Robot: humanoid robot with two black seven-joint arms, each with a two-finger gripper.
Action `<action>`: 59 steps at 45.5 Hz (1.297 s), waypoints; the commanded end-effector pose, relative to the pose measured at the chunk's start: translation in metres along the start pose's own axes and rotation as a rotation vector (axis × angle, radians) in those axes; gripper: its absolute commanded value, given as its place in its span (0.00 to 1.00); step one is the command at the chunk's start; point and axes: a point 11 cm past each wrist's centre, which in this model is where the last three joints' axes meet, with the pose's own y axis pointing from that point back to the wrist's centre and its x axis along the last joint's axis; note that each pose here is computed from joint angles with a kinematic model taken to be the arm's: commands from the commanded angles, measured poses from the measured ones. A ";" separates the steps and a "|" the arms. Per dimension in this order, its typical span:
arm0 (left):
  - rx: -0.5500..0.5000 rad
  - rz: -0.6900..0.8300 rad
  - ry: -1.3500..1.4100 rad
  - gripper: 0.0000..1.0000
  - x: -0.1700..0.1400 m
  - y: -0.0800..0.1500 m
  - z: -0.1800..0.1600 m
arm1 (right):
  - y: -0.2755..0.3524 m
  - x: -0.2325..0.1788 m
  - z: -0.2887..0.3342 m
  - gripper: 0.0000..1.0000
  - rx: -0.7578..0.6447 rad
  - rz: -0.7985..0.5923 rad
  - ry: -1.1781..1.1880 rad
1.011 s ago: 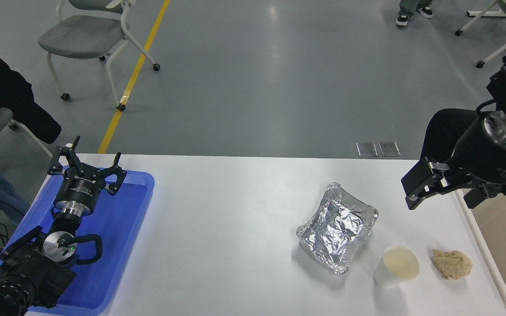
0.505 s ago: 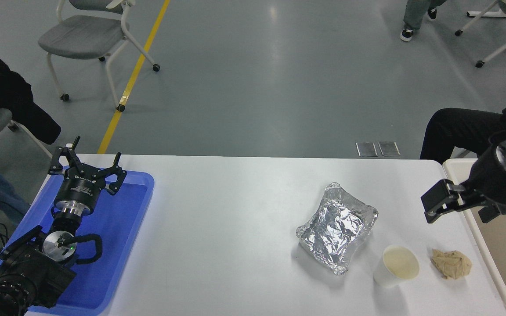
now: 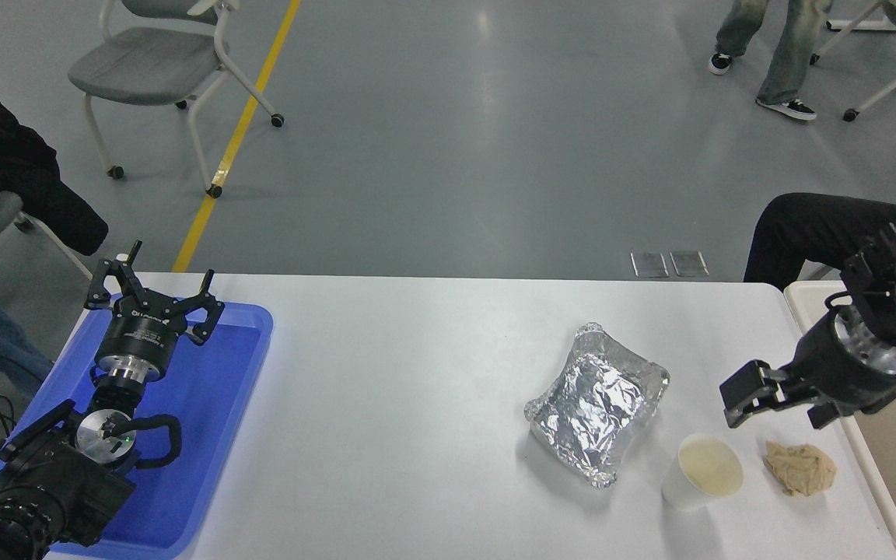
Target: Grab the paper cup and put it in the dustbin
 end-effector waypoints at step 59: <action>-0.001 -0.001 0.001 1.00 0.000 0.000 0.000 | -0.113 -0.011 0.020 0.27 -0.016 -0.004 -0.020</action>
